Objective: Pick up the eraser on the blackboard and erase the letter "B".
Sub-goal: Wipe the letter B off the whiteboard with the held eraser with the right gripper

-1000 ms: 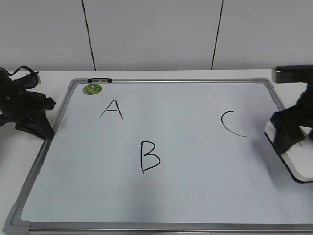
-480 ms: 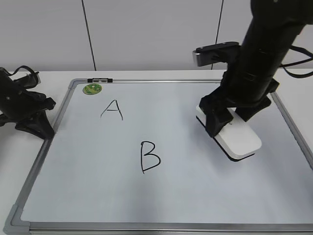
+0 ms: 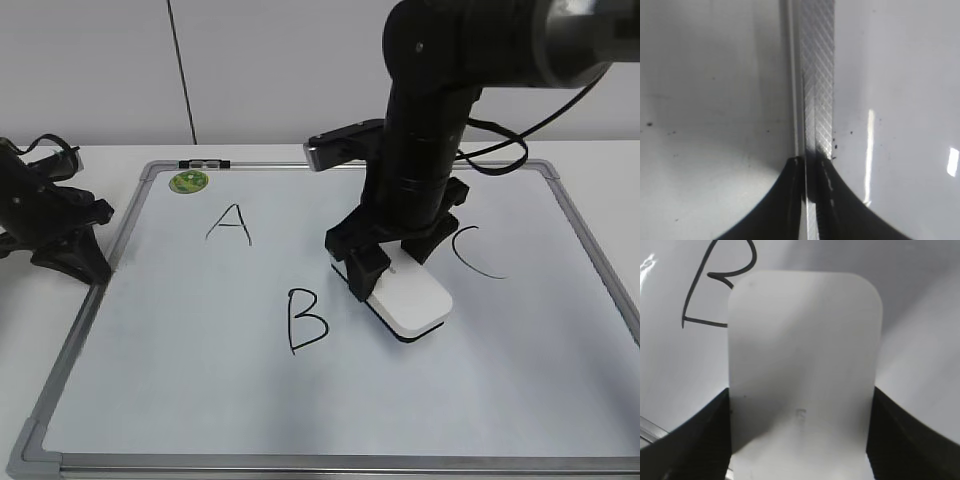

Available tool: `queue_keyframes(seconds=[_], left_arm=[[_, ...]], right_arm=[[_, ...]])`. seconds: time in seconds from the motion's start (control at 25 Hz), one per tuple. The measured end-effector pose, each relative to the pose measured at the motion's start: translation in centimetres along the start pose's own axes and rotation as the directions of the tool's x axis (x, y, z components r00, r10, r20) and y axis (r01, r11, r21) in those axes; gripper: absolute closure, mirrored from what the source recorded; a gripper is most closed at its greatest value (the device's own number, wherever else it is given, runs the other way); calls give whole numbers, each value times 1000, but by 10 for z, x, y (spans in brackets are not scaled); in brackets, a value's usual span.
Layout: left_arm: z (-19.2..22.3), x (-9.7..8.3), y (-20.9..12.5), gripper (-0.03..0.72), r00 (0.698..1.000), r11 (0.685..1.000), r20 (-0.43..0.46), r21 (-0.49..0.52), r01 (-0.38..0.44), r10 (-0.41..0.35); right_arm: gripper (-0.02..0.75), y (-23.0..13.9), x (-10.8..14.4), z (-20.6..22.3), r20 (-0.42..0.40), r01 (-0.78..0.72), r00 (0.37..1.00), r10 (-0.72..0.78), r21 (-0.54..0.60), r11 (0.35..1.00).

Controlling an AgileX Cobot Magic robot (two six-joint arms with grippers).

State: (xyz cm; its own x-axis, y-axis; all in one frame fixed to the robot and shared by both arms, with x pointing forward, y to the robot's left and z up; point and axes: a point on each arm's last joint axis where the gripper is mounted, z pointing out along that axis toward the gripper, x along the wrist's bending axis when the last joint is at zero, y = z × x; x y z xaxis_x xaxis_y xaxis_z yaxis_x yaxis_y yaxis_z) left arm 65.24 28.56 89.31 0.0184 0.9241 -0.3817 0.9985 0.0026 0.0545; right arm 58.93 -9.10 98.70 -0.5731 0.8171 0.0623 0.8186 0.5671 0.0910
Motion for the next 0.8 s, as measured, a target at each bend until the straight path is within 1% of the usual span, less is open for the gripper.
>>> queue_keyframes(seconds=[0.16,0.36,0.8], left_arm=[[0,0,0,655,1000,1000,1,1,0,0],[0,0,0,655,1000,1000,1,1,0,0],[0,0,0,655,1000,1000,1,1,0,0]], right_arm=[[207,9,8,18,-3,23,1000,-23,28,999],[207,20,15,34,1,46,999,-46,30,998],[208,43,14,59,18,59,998,-59,2,998]])
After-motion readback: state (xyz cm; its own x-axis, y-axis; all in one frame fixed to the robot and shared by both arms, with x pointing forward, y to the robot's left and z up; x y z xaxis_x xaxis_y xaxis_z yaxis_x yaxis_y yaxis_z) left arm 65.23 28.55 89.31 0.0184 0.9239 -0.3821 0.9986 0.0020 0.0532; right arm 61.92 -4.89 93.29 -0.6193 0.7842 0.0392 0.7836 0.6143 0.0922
